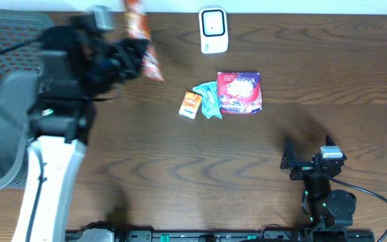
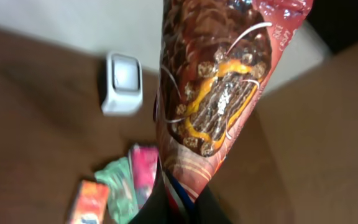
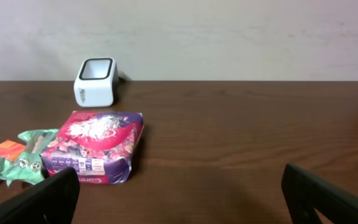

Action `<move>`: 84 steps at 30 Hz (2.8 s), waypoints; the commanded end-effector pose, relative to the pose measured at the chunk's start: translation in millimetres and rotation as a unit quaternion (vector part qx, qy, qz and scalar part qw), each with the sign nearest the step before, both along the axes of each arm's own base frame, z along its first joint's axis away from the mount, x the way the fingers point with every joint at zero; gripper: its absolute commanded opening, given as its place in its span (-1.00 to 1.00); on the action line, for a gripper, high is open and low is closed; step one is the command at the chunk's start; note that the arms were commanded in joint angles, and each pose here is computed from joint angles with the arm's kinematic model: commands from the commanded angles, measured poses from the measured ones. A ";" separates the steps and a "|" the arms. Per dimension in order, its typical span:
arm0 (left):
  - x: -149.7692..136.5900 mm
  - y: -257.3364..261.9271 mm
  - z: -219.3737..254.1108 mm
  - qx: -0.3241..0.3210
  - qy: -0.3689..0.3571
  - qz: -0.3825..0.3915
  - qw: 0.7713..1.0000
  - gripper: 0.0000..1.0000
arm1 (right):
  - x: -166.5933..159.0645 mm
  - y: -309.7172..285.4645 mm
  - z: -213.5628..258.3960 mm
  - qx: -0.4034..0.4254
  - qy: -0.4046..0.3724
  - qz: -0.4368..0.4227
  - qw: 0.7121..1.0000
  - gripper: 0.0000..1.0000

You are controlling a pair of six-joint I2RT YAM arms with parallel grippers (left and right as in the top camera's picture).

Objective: Scan the item barcode
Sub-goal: 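Carry the red chocolate bar up to the scanner with the left gripper, then lower and release the chocolate bar on the table left of the tissue pack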

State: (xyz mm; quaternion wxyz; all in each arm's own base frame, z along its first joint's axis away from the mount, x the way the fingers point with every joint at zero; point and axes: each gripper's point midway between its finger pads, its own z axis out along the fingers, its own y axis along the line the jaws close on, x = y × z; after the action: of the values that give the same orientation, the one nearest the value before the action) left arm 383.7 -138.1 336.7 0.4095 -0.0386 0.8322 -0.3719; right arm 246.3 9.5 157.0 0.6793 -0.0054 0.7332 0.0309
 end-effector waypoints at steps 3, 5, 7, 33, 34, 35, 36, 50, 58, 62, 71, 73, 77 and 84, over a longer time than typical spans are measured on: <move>12.7 -23.9 -47.9 0.085 0.034 0.006 0.996 -0.85 | -0.2 -2.3 0.0 0.005 0.000 -0.006 1.000 0.98; 15.9 -30.0 -67.6 0.109 0.054 0.012 0.992 -0.85 | -0.2 -2.3 0.0 0.005 0.000 -0.006 1.000 0.99; 19.4 -35.3 -85.7 0.137 0.066 0.010 0.988 -0.85 | -0.2 -2.4 0.0 0.005 0.000 -0.006 1.000 0.99; 46.3 -12.2 -220.0 0.311 0.167 0.054 0.934 -0.85 | -0.2 -2.3 0.0 0.005 0.000 -0.006 1.000 0.98; 45.3 -12.2 -224.1 0.312 0.171 0.053 0.933 -0.85 | -0.2 -2.4 0.0 0.005 0.000 -0.006 1.000 0.99; 43.3 -11.5 -229.4 0.316 0.178 0.051 0.931 -0.85 | -0.2 -2.3 0.0 0.005 0.000 -0.006 1.000 0.98; 40.9 -10.9 -235.1 0.319 0.185 0.048 0.928 -0.85 | -0.2 -2.3 0.0 0.005 0.000 -0.006 1.000 0.99; 25.8 -5.7 -279.5 0.347 0.247 0.031 0.904 -0.12 | -0.2 -2.3 0.0 0.005 0.000 -0.006 1.000 0.99; 30.8 -8.4 -255.0 0.335 0.224 0.036 0.914 -0.09 | -0.2 -2.3 0.0 0.005 0.000 -0.006 1.000 0.99; 31.3 -8.5 -213.0 0.317 0.183 0.047 0.929 -0.10 | -0.2 -2.3 0.0 0.005 0.000 -0.006 1.000 0.98; -25.9 14.1 -106.9 0.289 0.121 0.064 0.948 0.74 | -0.2 -2.3 0.0 0.005 0.000 -0.006 1.000 0.99; -45.1 21.6 -96.0 0.290 0.124 0.063 0.947 0.99 | -0.2 -2.3 0.0 0.005 0.000 -0.006 1.000 0.97; -80.1 35.5 -86.5 0.298 0.141 0.059 0.942 0.96 | -0.2 -2.3 0.0 0.005 0.000 -0.006 1.000 0.99; -96.7 53.4 -83.5 0.284 0.170 0.098 0.939 0.96 | -0.2 -2.3 0.0 0.005 0.000 -0.006 1.000 0.98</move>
State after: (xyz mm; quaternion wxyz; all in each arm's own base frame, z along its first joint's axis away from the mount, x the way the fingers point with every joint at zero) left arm 285.2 -94.5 247.6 0.2821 -0.0239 0.9566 -0.0689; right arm 246.3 9.6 157.0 0.6793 -0.0055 0.7332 0.0310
